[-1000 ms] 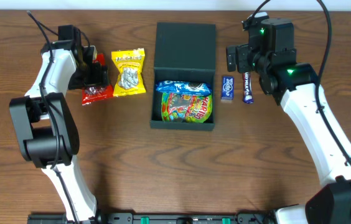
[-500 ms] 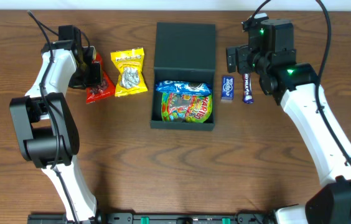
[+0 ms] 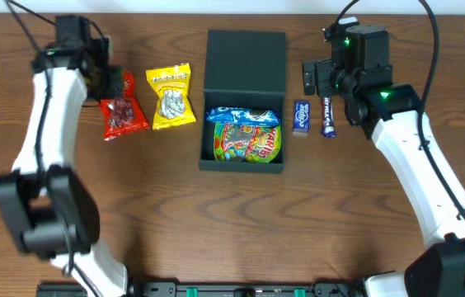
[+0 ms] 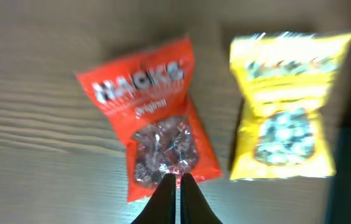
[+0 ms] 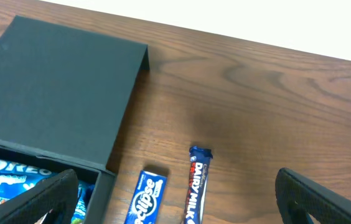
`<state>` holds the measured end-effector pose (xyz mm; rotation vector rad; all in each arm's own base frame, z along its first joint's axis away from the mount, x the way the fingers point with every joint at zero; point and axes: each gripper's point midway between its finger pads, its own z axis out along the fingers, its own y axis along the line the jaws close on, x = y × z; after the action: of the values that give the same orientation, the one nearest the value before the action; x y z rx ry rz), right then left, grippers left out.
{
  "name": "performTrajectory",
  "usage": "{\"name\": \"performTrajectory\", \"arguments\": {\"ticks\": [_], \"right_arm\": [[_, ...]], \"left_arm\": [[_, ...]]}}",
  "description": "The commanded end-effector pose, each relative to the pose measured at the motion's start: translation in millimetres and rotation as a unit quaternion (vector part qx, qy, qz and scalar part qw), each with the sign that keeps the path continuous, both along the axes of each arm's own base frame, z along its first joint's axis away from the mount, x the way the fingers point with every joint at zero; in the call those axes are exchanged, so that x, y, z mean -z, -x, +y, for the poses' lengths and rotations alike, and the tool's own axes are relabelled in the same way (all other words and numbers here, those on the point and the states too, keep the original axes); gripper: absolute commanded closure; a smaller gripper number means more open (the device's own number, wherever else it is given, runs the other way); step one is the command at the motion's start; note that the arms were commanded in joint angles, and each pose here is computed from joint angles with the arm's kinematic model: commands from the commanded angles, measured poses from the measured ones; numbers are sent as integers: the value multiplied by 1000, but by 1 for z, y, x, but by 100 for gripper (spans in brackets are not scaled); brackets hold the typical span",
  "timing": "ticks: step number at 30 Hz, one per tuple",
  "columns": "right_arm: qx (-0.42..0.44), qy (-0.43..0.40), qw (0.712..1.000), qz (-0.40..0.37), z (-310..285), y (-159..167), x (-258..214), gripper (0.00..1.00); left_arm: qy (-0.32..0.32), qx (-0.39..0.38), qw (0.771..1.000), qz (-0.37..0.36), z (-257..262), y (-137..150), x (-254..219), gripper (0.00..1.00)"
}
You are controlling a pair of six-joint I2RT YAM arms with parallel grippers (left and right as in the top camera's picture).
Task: Pack container
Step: 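Grasp the red Hacks bag with the left gripper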
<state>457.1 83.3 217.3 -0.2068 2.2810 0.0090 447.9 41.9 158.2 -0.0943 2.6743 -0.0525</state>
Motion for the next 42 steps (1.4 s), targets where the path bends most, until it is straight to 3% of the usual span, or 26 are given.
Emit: {"name": "performTrajectory", "arguments": {"ticks": [1,4,5,6,7,8,25,29,35,41,42], "right_arm": [[21,1,1000,-3,-11,-3,-1,1],[23,1,1000,-2,-13,-3,-1,1],[24,1,1000,-2,-14,-3,-1,1],[24,1,1000,-2,-14,-3,-1,1],[24,1,1000,-2,-14,-3,-1,1],[24,1,1000,-2,-14,-3,-1,1],[24,3,1000,10,-15,1,3,1],[24,3,1000,10,-15,1,3,1],[24,3,1000,10,-15,1,3,1],[24,3,1000,10,-15,1,3,1],[24,3,1000,10,-15,1,3,1]], "left_arm": [[-1,-4,999,-42,-1,2,-37,94],[-3,-4,998,-59,-2,6,-53,94],[-3,-4,998,-59,-2,6,-54,85],[-2,-4,998,-58,-2,7,-53,56],[-2,-4,999,-53,-2,7,-50,19],[-1,-4,999,-45,-2,7,-44,3],[28,-12,991,129,-4,7,96,5],[9,-62,985,158,8,10,123,5],[-3,-132,975,178,19,13,145,5],[2,-144,976,161,20,4,147,5],[2,-144,977,159,20,3,147,0]]}}
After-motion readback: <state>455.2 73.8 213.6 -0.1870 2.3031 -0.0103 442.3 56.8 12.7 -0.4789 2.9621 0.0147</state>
